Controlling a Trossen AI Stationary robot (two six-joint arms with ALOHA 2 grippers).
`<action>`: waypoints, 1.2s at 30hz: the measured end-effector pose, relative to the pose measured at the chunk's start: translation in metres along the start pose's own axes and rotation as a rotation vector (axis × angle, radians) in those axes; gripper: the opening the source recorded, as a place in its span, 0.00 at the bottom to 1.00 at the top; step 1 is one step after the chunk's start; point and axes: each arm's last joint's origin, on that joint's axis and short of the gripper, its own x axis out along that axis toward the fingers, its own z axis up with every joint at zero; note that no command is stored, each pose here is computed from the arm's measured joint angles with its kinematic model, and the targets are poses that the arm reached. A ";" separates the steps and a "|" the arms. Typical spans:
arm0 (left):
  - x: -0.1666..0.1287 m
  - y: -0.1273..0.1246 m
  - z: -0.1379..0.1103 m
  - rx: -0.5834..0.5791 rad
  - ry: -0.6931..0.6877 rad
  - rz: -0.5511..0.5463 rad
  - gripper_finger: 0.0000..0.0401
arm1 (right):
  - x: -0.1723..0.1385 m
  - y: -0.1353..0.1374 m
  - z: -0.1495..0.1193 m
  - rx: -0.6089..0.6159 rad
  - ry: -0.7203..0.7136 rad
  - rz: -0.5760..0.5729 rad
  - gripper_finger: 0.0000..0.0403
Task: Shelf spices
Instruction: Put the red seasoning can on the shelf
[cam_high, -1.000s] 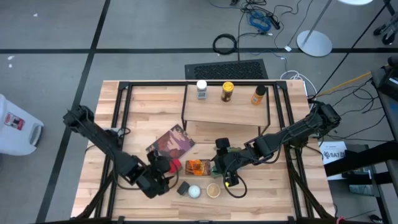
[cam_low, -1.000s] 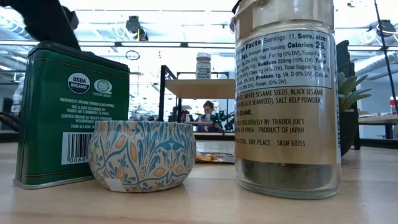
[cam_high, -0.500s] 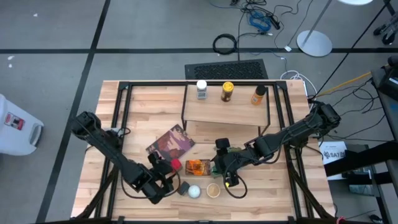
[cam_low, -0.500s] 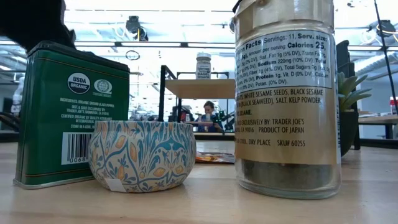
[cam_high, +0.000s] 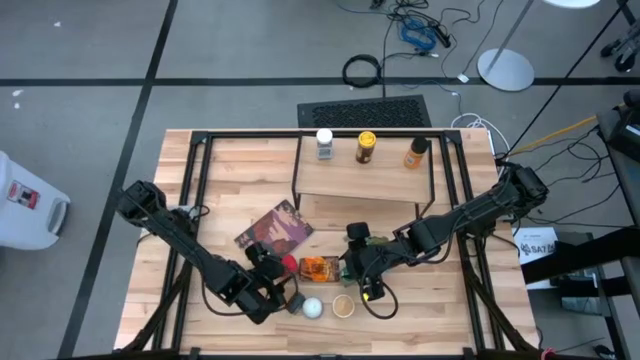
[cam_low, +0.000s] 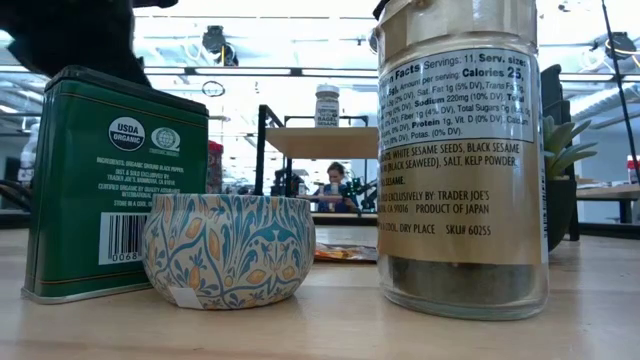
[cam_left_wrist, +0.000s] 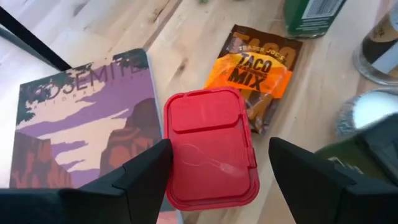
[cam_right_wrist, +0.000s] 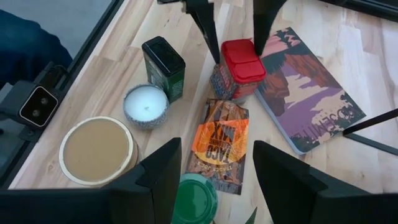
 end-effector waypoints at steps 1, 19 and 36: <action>0.002 0.000 0.001 0.004 0.002 0.003 0.69 | 0.000 0.000 0.000 0.003 0.000 0.000 0.46; 0.017 0.005 0.007 0.034 0.144 -0.073 0.70 | -0.001 0.007 -0.001 0.004 -0.001 0.014 0.46; 0.014 0.009 0.006 0.145 0.147 -0.031 0.63 | 0.008 0.010 -0.012 0.037 -0.026 0.022 0.46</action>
